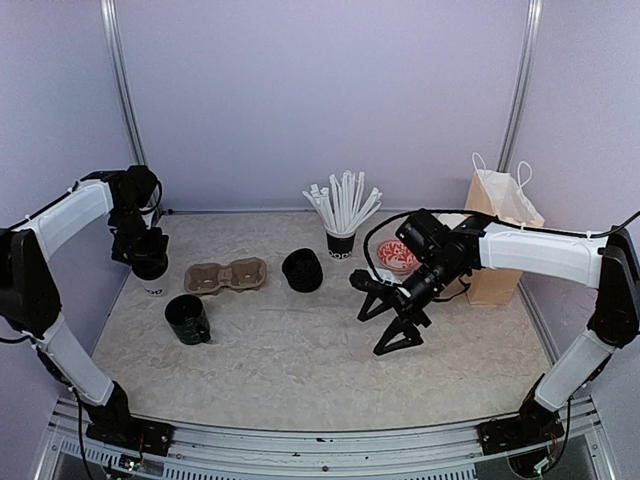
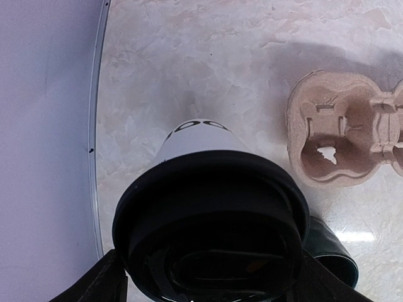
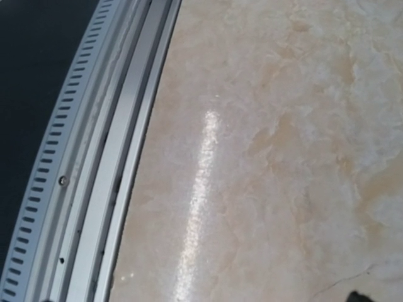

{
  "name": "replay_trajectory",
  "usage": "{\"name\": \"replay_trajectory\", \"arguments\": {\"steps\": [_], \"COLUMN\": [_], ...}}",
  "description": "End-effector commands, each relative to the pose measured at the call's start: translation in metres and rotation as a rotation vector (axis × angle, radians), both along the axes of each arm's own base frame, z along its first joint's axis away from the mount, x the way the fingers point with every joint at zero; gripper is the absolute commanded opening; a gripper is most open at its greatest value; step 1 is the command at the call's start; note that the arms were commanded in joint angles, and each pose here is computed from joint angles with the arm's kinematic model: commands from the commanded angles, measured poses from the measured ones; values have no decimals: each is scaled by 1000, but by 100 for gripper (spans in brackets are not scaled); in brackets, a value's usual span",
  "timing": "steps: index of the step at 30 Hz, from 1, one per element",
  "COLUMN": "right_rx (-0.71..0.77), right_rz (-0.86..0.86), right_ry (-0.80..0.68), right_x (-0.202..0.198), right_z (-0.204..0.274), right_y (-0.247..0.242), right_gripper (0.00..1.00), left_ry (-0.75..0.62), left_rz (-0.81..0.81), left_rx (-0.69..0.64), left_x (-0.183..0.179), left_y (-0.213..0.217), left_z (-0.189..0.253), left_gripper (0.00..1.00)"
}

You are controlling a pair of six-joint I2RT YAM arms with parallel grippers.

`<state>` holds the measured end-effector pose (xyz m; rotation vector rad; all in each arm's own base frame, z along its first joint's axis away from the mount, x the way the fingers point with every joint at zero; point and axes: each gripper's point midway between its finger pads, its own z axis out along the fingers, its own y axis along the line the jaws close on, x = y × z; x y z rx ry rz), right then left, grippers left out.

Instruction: Pack the takeout coffee

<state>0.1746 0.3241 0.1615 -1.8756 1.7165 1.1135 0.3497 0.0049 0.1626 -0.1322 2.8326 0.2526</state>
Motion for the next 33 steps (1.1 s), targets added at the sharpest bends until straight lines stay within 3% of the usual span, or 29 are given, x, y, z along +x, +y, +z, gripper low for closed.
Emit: {"name": "replay_trajectory", "arguments": {"steps": [1,18,20,21,22,29,33], "right_rx": [-7,0,-3,-3,-5,-12,-61], "right_rz": [9,18,17,17,17,13,-63], "right_ry": [39,53,54,52,52,49,-41], "right_x": [-5,-4,-4,-4,-4,-4,19], "right_z": [-7,-5,-5,-4,-4,-1,1], "right_y": [-3,-1,-1,-1,-1,-2,-4], "right_gripper": [99,99,99,99,99,99,99], "left_ry": [5,60,59,56,52,-26,-181], "left_rz": [11,70,70,71,74,69,-30], "left_rx": [-74,-130,-129,-126,-122,-99,-49], "left_x": [6,10,11,12,13,24,42], "left_y": [-6,4,4,5,5,3,-25], "left_z": [-11,-32,-32,-30,-29,5,56], "left_gripper": [77,82,86,96,99,99,99]}}
